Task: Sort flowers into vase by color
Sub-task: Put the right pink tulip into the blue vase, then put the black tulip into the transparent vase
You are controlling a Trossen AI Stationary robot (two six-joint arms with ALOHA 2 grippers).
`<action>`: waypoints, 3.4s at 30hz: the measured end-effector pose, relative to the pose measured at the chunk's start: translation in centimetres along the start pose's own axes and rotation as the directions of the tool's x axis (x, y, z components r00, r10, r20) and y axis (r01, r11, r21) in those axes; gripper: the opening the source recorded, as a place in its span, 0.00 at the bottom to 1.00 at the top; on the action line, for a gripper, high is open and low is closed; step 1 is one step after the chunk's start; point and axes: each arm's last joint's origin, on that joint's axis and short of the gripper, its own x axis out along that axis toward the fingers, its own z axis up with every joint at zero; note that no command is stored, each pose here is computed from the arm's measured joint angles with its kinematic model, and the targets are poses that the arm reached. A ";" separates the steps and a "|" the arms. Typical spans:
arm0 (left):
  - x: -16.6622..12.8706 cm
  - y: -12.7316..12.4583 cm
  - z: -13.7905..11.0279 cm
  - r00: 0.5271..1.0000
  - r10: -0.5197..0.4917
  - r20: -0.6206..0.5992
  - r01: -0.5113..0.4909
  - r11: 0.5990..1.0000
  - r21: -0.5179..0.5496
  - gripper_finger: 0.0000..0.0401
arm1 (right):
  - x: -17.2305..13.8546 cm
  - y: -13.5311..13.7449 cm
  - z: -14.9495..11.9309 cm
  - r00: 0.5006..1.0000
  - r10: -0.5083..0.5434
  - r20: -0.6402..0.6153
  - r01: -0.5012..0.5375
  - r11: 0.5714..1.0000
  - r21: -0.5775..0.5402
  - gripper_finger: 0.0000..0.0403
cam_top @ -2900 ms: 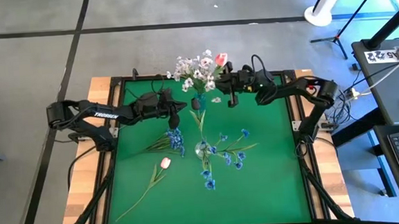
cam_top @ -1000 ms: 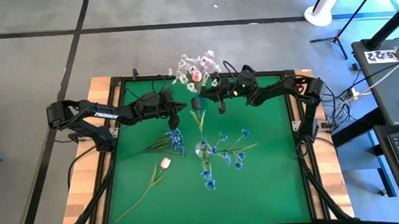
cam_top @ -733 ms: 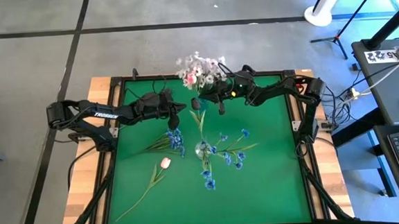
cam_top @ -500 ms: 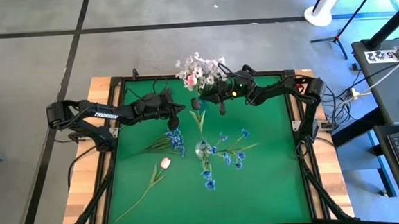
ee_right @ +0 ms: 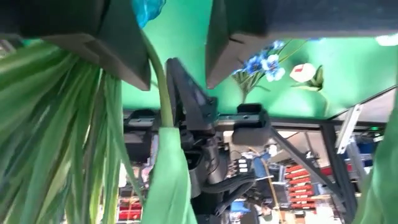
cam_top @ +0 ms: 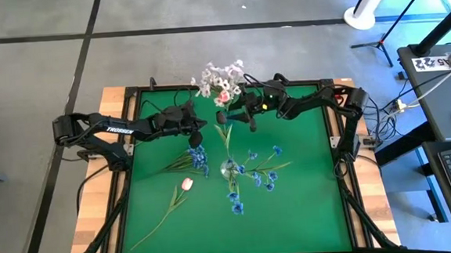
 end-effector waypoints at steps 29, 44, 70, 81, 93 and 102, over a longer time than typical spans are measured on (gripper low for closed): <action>-0.4 0.2 -0.3 0.998 0.028 -0.054 -0.029 1.000 -0.006 0.03 | -5.5 3.5 5.7 0.886 -0.144 -0.442 0.149 0.989 -0.023 0.47; -6.0 1.4 4.8 0.832 0.332 -0.444 -0.347 0.937 0.052 0.03 | -10.0 7.2 11.3 0.866 -0.263 -0.425 0.269 0.962 -0.048 0.47; -2.4 7.4 0.1 0.539 0.285 -0.793 -0.431 0.902 0.031 0.39 | -10.2 7.9 10.3 0.899 -0.142 -0.415 0.163 0.987 0.015 0.47; -0.5 9.4 -2.1 0.447 0.232 -0.864 -0.488 0.873 -0.017 0.30 | -10.2 8.0 10.3 0.904 -0.109 -0.413 0.126 0.992 0.016 0.47; -0.9 9.3 -1.3 0.428 0.303 -0.851 -0.562 0.827 0.011 0.01 | -10.4 8.5 10.0 0.913 0.027 -0.407 0.013 0.995 0.095 0.47; -6.6 7.4 7.1 0.583 0.495 -0.644 -0.642 0.766 0.007 0.00 | -11.6 9.4 10.8 0.902 -0.030 -0.431 0.068 0.995 0.072 0.47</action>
